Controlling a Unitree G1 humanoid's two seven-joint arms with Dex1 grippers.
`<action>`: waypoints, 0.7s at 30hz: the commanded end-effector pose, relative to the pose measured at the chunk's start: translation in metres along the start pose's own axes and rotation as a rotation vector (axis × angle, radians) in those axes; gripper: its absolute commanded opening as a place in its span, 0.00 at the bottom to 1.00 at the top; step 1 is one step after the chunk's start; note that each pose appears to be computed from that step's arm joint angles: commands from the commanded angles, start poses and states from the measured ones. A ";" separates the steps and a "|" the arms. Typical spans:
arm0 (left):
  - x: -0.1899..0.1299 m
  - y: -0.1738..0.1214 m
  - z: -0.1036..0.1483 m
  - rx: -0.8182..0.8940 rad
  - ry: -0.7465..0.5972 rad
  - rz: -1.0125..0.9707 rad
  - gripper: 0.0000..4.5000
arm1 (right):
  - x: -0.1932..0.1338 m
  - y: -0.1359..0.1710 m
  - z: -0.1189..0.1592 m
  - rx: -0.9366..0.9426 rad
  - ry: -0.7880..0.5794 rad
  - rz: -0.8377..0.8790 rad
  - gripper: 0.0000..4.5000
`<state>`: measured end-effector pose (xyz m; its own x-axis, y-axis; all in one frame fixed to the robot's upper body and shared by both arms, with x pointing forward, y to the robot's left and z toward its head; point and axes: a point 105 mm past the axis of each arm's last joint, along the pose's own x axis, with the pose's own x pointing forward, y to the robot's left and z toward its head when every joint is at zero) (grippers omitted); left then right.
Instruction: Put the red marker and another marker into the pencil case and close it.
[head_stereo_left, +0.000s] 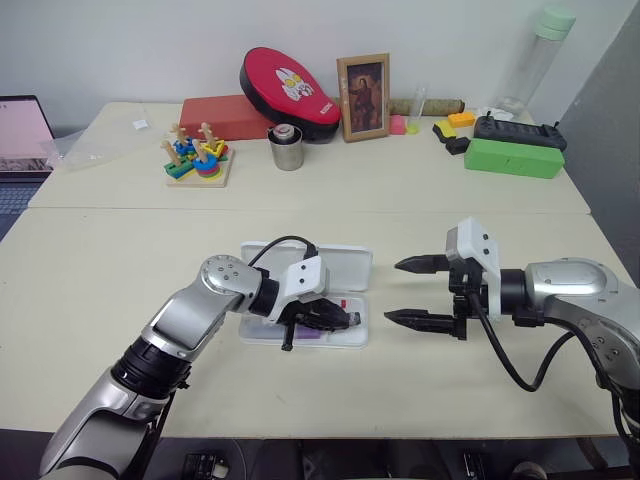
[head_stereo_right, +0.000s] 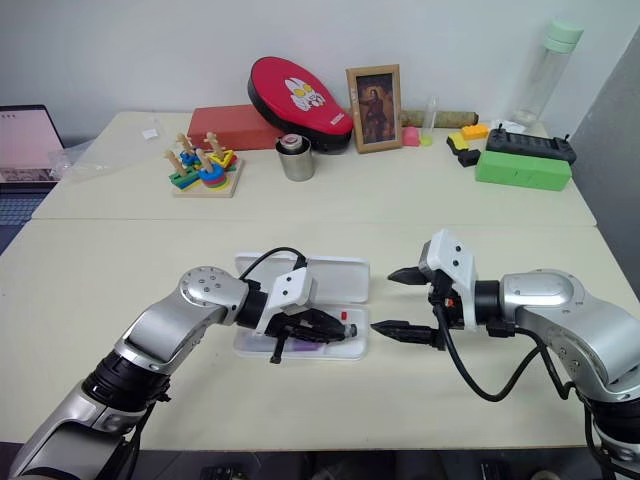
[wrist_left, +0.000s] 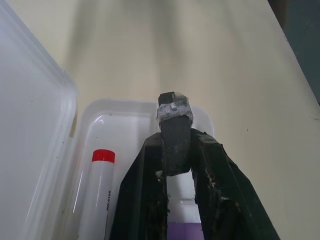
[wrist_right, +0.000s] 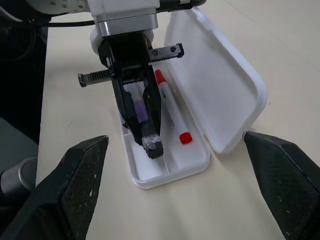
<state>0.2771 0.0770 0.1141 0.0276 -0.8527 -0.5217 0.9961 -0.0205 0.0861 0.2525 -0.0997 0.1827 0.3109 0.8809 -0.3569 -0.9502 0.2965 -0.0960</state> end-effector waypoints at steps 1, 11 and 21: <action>0.002 -0.004 0.003 0.026 0.015 -0.030 0.09 | -0.002 0.003 0.006 -0.040 -0.012 0.005 1.00; 0.001 -0.009 0.000 0.013 0.030 -0.058 0.38 | 0.000 0.004 0.006 -0.043 -0.019 0.003 1.00; 0.002 -0.004 0.009 0.018 -0.006 -0.034 0.82 | 0.001 0.001 0.007 -0.045 -0.025 -0.002 1.00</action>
<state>0.2714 0.0754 0.1080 -0.0193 -0.8365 -0.5477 0.9973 -0.0546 0.0482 0.2536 -0.0990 0.1819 0.3177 0.8791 -0.3553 -0.9481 0.3004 -0.1045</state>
